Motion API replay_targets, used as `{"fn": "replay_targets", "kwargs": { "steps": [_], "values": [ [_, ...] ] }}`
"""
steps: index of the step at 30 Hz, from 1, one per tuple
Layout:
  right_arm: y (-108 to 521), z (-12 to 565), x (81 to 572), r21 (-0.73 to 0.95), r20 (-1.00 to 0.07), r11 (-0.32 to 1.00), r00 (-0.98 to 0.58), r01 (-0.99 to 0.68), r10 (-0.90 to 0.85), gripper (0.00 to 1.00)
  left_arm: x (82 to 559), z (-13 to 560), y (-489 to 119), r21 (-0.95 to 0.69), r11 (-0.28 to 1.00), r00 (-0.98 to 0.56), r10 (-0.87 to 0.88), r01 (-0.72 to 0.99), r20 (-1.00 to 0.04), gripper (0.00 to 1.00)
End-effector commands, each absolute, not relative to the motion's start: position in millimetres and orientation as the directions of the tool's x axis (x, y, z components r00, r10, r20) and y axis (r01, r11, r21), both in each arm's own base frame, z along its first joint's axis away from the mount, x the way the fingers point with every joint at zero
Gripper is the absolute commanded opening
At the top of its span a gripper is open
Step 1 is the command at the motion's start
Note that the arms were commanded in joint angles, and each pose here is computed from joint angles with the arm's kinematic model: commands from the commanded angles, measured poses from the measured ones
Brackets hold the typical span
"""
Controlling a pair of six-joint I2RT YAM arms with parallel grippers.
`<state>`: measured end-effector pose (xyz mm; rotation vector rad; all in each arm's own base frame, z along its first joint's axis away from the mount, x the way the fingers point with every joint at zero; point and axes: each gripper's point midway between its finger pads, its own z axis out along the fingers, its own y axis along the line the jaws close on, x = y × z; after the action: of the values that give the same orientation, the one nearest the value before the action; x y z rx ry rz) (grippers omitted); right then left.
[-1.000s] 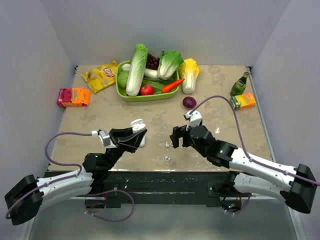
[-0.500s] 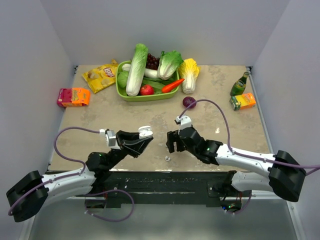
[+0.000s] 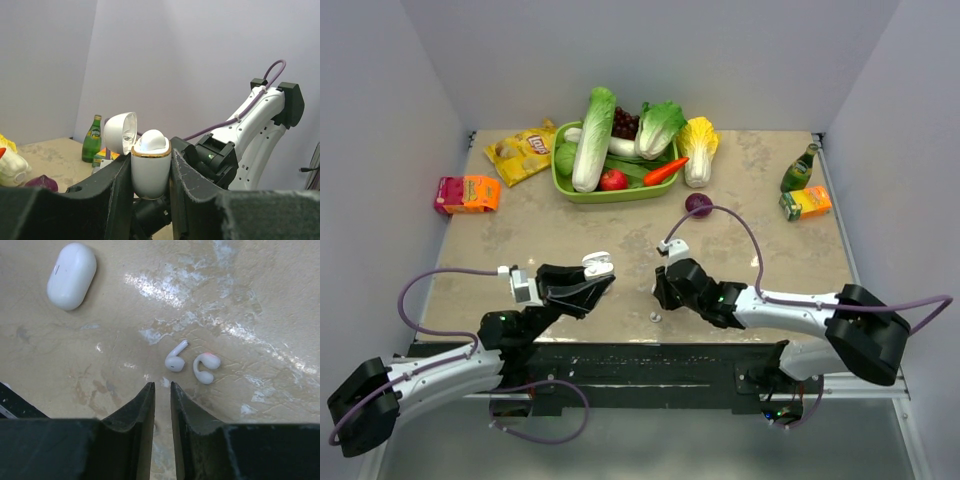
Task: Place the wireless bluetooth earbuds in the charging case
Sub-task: Pick up the earbud from the center of the board.
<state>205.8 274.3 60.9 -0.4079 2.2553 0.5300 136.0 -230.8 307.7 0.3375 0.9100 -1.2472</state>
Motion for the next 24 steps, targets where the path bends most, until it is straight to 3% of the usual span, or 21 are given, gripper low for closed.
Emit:
{"fn": "replay_targets", "kwargs": {
  "steps": [1,24],
  "values": [
    [293,62,204,0.300,-0.744,0.834,-0.661,-0.463,-0.100,0.26,121,293,-210,-0.198,0.324,0.095,-0.702,0.925,-0.706,0.00],
    [291,25,223,0.228,-0.723,0.885,-0.679,-0.405,-0.125,0.22,124,282,-219,-0.215,0.323,0.062,-0.670,0.922,-0.740,0.00]
  ]
}}
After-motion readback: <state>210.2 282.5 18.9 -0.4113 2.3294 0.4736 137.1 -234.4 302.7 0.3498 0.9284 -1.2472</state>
